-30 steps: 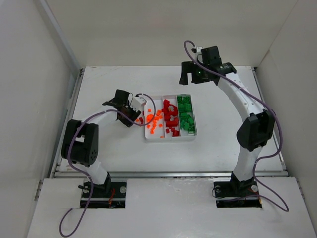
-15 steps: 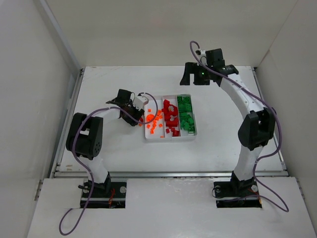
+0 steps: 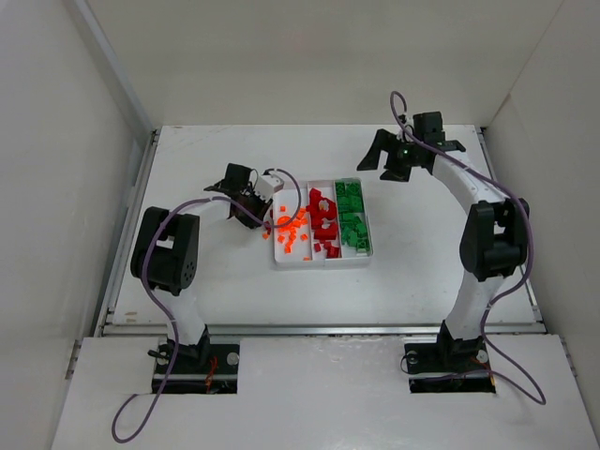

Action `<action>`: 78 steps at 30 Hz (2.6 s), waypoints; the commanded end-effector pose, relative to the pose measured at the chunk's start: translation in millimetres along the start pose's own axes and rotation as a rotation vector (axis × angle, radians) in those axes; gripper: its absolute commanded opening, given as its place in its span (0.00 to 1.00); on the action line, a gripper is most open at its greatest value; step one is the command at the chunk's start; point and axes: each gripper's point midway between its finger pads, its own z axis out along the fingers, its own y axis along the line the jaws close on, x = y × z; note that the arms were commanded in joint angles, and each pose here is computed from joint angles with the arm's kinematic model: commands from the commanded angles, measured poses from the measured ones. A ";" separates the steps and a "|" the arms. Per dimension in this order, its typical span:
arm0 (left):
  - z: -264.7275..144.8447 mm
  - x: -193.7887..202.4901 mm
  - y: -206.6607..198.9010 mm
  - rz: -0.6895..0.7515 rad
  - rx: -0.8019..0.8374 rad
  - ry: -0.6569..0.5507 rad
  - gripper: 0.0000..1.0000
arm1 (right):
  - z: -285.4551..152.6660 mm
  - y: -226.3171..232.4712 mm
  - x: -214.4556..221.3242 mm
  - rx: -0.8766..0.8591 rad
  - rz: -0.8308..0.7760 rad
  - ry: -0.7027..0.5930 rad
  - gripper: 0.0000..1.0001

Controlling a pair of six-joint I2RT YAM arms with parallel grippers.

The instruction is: Sort the legos into containers by color

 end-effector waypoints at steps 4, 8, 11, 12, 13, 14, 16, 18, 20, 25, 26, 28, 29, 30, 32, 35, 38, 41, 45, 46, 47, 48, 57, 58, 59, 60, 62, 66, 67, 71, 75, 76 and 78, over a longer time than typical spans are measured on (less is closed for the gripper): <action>2.0 21.2 -12.2 -0.017 0.052 0.091 0.08 | -13.6 18.4 -24.6 -0.073 -0.015 -0.089 1.00; -1.6 30.3 -12.6 -0.002 0.046 0.123 0.00 | -13.4 17.0 -25.3 -0.065 -0.014 -0.093 1.00; -7.7 23.5 -1.2 -0.021 -0.007 0.100 0.00 | -14.8 19.1 -28.4 -0.068 -0.019 -0.100 1.00; -14.2 13.7 10.1 -0.035 -0.052 0.081 0.00 | -14.8 19.1 -28.4 -0.068 -0.019 -0.100 1.00; -17.8 2.5 15.8 -0.042 -0.077 0.050 0.00 | -14.8 19.1 -28.4 -0.068 -0.019 -0.100 1.00; -19.2 -8.4 21.7 -0.054 -0.102 0.021 0.00 | -14.8 19.1 -28.4 -0.068 -0.019 -0.100 1.00; -31.9 -49.2 32.0 -0.088 -0.161 -0.083 0.00 | -14.8 19.1 -28.4 -0.068 -0.019 -0.100 1.00; -36.0 -72.4 29.0 -0.085 -0.178 -0.127 0.00 | -16.1 21.2 -31.4 -0.071 -0.023 -0.107 1.00; -42.8 -101.2 22.5 -0.048 -0.182 -0.179 0.00 | -16.2 21.2 -31.4 -0.071 -0.023 -0.107 1.00; -25.5 -121.4 -21.2 0.053 -0.069 -0.199 0.03 | -16.2 20.1 -29.6 -0.067 -0.029 -0.100 1.00; -23.6 -116.4 -20.7 0.050 -0.075 -0.186 0.06 | -19.2 21.2 -31.8 -0.062 -0.034 -0.112 1.00; -11.0 -110.3 -28.4 0.084 -0.067 -0.160 0.13 | -19.3 20.1 -30.0 -0.059 -0.038 -0.105 1.00; -11.0 -110.3 -28.4 0.084 -0.067 -0.160 0.22 | -19.3 20.1 -30.0 -0.059 -0.038 -0.105 1.00; -7.8 -107.3 -27.0 0.082 -0.073 -0.149 0.28 | -19.1 18.7 -30.7 -0.050 -0.038 -0.109 1.00; -6.2 -109.4 -26.1 0.082 -0.073 -0.150 0.44 | -19.1 18.7 -30.7 -0.050 -0.038 -0.109 1.00; -9.0 -119.4 -24.3 0.072 -0.076 -0.164 0.62 | -20.6 20.1 -31.9 -0.050 -0.038 -0.109 1.00; -17.9 -135.3 -22.6 0.049 -0.082 -0.191 0.65 | -20.6 20.1 -31.9 -0.050 -0.038 -0.109 1.00; -30.0 -147.0 -22.5 0.033 -0.088 -0.222 0.66 | -20.6 20.1 -31.9 -0.050 -0.038 -0.109 1.00; -53.9 -151.4 -6.2 -0.069 -0.113 -0.270 0.61 | -20.6 20.1 -31.9 -0.050 -0.038 -0.109 1.00; -59.0 -150.4 -2.6 -0.091 -0.109 -0.275 0.57 | -19.2 17.6 -28.9 -0.047 -0.042 -0.102 1.00; -58.8 -140.4 -1.0 -0.104 -0.097 -0.264 0.52 | -19.2 17.6 -28.9 -0.047 -0.042 -0.101 1.00; -65.2 -135.1 0.9 -0.114 -0.096 -0.262 0.47 | -19.2 17.6 -28.9 -0.047 -0.042 -0.101 1.00; -58.4 -38.1 -3.1 -0.019 -0.122 -0.061 0.23 | -16.1 16.4 -26.6 -0.052 -0.038 -0.090 1.00; -56.8 -34.8 -5.8 -0.020 -0.111 -0.056 0.27 | -16.1 16.4 -26.6 -0.052 -0.038 -0.090 1.00; -56.8 -34.8 -5.8 -0.020 -0.111 -0.056 0.29 | -16.1 16.8 -26.6 -0.052 -0.029 -0.090 1.00; -53.5 -30.1 -12.5 -0.016 -0.091 -0.045 0.33 | -16.1 16.8 -26.6 -0.052 -0.029 -0.090 1.00; -48.5 -26.6 -14.7 -0.017 -0.079 -0.042 0.42 | -16.1 16.8 -26.6 -0.052 -0.029 -0.090 1.00; -36.6 -13.3 -18.6 -0.027 -0.053 -0.001 0.49 | -16.1 14.2 -25.4 -0.040 -0.035 -0.087 1.00; -35.1 -14.8 -17.6 -0.027 -0.053 0.000 0.49 | -19.2 16.7 -26.9 -0.043 -0.039 -0.094 1.00; -25.8 -13.7 -24.3 -0.015 -0.035 0.019 0.49 | -19.2 16.8 -27.0 -0.043 -0.039 -0.094 1.00; -18.1 -15.9 -27.2 0.002 -0.038 0.017 0.48 | -20.6 18.9 -30.0 -0.046 -0.044 -0.102 1.00; -15.9 -19.8 -25.7 -0.007 -0.041 0.009 0.47 | -20.6 18.9 -30.0 -0.046 -0.044 -0.102 1.00; -14.4 -22.1 -24.6 -0.007 -0.042 0.007 0.46 | -20.6 18.5 -30.0 -0.046 -0.053 -0.102 1.00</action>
